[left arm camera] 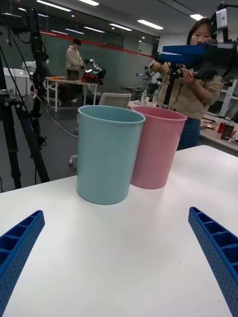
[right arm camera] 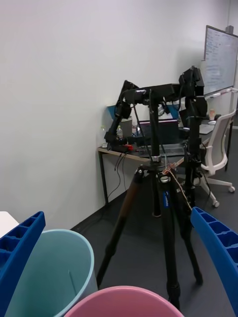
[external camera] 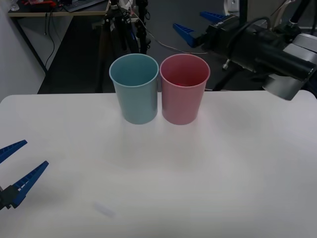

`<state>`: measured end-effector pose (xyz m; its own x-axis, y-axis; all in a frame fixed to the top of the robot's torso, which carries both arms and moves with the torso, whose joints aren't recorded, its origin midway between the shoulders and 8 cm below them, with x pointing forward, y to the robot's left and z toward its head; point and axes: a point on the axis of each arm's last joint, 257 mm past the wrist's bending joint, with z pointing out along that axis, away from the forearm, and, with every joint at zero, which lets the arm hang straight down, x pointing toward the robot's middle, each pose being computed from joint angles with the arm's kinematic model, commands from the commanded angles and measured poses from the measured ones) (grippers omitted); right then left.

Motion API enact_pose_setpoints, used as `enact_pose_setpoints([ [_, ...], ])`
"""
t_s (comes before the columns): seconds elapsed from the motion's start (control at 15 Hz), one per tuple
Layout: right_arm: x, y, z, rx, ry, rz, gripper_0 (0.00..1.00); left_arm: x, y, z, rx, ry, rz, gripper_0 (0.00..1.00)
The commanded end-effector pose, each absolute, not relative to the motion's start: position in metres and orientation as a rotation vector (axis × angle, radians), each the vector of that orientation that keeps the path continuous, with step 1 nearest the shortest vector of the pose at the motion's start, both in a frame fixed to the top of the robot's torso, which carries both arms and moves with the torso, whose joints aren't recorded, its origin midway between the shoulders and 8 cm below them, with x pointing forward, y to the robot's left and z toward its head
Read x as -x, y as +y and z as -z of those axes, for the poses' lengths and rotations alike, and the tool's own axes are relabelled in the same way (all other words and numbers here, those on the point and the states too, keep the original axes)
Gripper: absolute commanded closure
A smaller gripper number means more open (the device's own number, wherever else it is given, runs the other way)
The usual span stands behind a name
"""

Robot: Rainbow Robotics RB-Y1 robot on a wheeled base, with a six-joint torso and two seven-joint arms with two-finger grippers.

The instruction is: Grasp the object on the table and drop it into the matching bin: aluminum can to the light blue bin, PET bottle to the pink bin.

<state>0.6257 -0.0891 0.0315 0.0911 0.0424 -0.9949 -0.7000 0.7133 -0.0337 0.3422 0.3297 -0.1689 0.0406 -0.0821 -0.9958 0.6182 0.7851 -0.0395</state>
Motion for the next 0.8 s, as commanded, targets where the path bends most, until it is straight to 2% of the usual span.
enact_pose_setpoints([
  [0.07, -0.608, -0.101, -0.028, 0.602, 1.394, -0.613, 0.0, -0.342, 0.33, 0.169, -0.465, 1.441, 0.567, 0.0],
  [0.4, -0.575, -0.125, -0.039, 0.589, 1.341, -0.618, 0.0, -0.342, 0.33, 0.169, -0.465, 1.441, 0.567, 0.0],
  [0.8, -0.536, -0.167, -0.035, 0.566, 1.326, -0.564, 0.0, -0.342, 0.33, 0.169, -0.465, 1.441, 0.567, 0.0],
])
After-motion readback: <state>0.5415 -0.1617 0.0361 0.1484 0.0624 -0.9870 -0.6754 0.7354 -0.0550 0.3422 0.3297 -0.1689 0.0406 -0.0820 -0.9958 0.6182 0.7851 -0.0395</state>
